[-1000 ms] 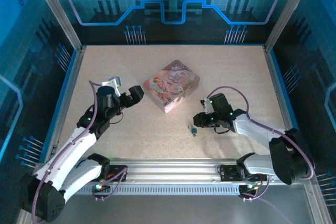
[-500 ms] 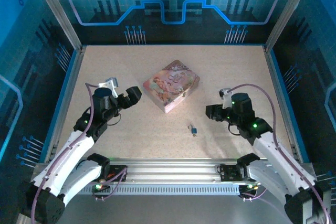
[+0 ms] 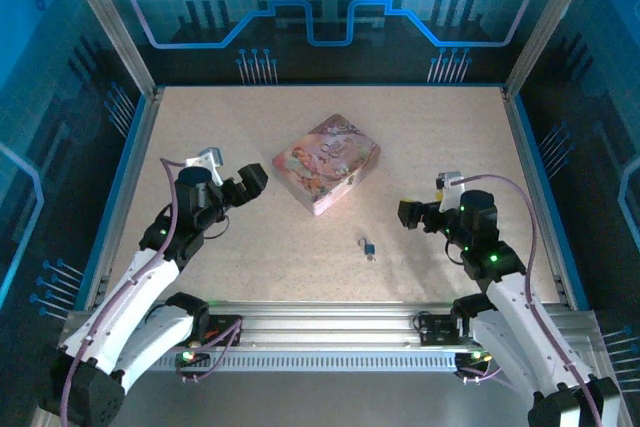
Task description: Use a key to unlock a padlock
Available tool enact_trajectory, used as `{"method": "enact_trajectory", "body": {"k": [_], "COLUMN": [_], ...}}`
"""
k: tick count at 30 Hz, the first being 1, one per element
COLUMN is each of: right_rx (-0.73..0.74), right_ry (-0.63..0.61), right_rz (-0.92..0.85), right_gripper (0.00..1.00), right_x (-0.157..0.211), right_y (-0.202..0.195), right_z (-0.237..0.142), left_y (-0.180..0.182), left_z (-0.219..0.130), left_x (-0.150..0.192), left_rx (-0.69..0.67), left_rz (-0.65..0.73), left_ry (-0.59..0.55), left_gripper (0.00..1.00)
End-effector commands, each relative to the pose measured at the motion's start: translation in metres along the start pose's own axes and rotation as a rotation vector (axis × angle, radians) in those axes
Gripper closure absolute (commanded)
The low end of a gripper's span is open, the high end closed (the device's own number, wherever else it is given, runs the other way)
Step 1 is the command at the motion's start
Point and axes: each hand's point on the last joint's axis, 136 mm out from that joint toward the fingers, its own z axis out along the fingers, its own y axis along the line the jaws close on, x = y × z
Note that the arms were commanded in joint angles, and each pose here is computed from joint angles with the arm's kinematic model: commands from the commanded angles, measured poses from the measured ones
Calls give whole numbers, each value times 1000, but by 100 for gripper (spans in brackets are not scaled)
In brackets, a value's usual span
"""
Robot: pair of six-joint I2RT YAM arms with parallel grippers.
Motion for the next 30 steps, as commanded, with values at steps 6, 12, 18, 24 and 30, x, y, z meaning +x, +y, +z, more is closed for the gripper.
{"method": "enact_trajectory", "body": {"k": [6,12,18,24,30], "right_rx": [114,262,321,338,322], "right_ry": [-132,-86,-75,-136,-157], "right_rz": [-199,-218,-169,-178,-221], "right_gripper": [0,0,0,0,0], "right_x": [-15,0,10,-5,-16], "right_y": [-24,-56,-77,-84,-86], "right_z": [7,23,47,64,81], "left_y": [3,4,8,11,14], "left_z": [-3,-2,1,2,3], "left_x": [-9,-10,-8,-8,-6], "left_rx": [-21,-33,-45,-55,-62], "left_rz": [2,9,6,8,9], "left_ry": [-24,-19,-7,-7,-1], "left_gripper": [1,1,1,1,1]}}
